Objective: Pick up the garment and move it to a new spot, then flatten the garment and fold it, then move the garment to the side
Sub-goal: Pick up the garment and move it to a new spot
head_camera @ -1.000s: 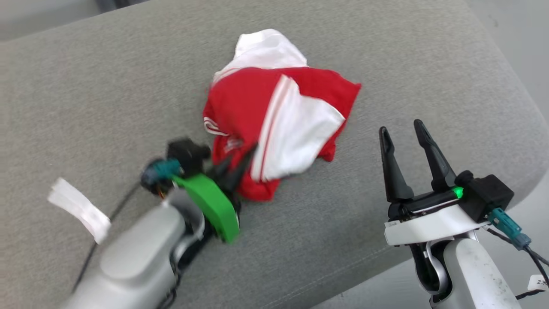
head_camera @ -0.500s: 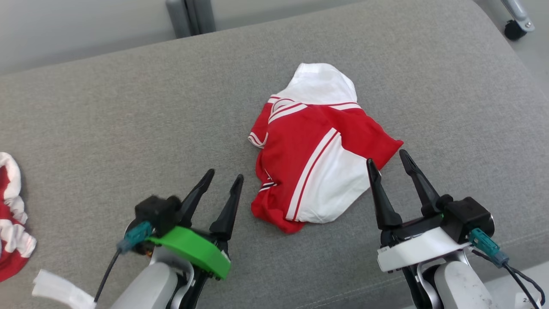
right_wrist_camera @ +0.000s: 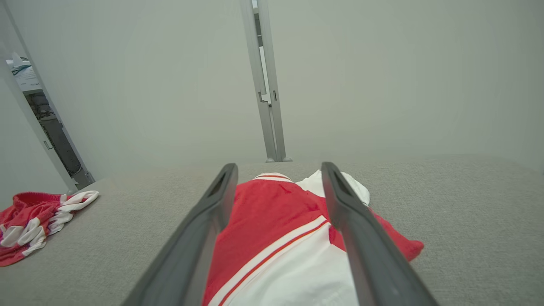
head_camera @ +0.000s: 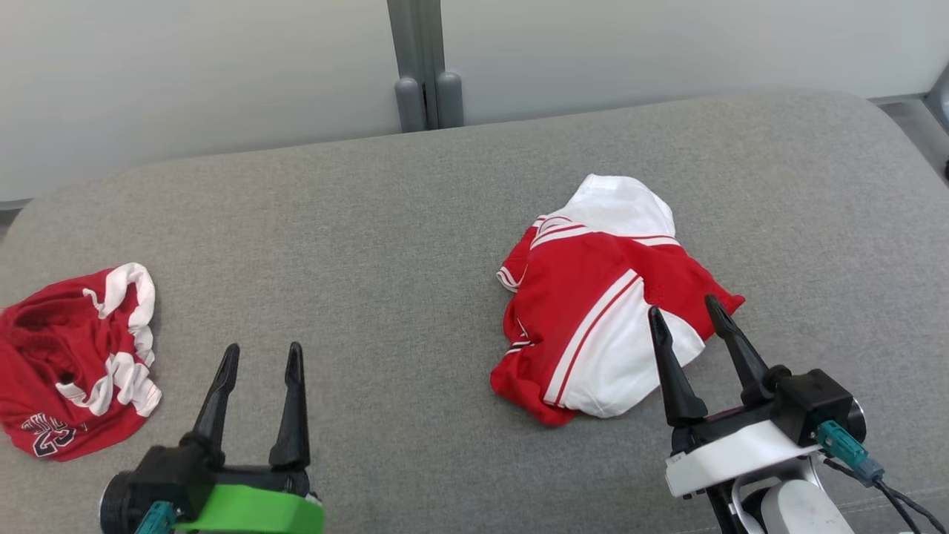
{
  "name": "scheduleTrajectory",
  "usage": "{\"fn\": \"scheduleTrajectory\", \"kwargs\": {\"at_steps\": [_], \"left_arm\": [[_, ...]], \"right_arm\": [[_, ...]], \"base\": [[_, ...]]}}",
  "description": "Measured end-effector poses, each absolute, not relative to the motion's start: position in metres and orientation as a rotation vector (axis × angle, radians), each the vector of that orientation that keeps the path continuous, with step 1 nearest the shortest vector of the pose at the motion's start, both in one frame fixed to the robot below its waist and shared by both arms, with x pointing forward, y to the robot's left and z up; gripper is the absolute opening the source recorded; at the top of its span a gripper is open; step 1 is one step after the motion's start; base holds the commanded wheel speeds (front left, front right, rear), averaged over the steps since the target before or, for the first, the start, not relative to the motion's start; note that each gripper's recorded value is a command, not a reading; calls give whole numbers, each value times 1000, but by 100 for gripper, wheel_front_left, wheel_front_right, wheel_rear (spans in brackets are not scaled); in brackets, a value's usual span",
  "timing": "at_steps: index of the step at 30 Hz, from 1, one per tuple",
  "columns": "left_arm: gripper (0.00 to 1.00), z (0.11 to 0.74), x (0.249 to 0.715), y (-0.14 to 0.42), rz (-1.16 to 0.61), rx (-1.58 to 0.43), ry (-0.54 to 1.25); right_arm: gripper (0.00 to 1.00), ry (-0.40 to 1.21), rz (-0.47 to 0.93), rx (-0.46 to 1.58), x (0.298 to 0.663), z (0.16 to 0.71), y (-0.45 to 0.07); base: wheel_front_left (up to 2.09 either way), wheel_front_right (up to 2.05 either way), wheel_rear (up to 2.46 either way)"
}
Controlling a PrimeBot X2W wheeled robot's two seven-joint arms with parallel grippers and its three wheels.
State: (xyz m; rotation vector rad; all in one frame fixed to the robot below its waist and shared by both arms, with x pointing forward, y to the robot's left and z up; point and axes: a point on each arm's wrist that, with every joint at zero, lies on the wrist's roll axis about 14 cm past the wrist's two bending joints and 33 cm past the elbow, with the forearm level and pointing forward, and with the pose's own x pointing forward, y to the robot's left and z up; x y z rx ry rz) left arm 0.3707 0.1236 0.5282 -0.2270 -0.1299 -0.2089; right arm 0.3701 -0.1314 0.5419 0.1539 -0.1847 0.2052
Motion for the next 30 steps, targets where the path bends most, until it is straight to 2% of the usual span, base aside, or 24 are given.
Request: {"fn": "scheduleTrajectory", "kwargs": {"at_steps": [8,30], "left_arm": [[100,520,345,153,-108,-186,-125],[100,507,333,152,-102,-167,-87]], "right_arm": [[100,-158,203,161,361,533,-131],[100,-139,207,158,353,527,-130]], "base": [[0,0,0],[0,0,0]]}}
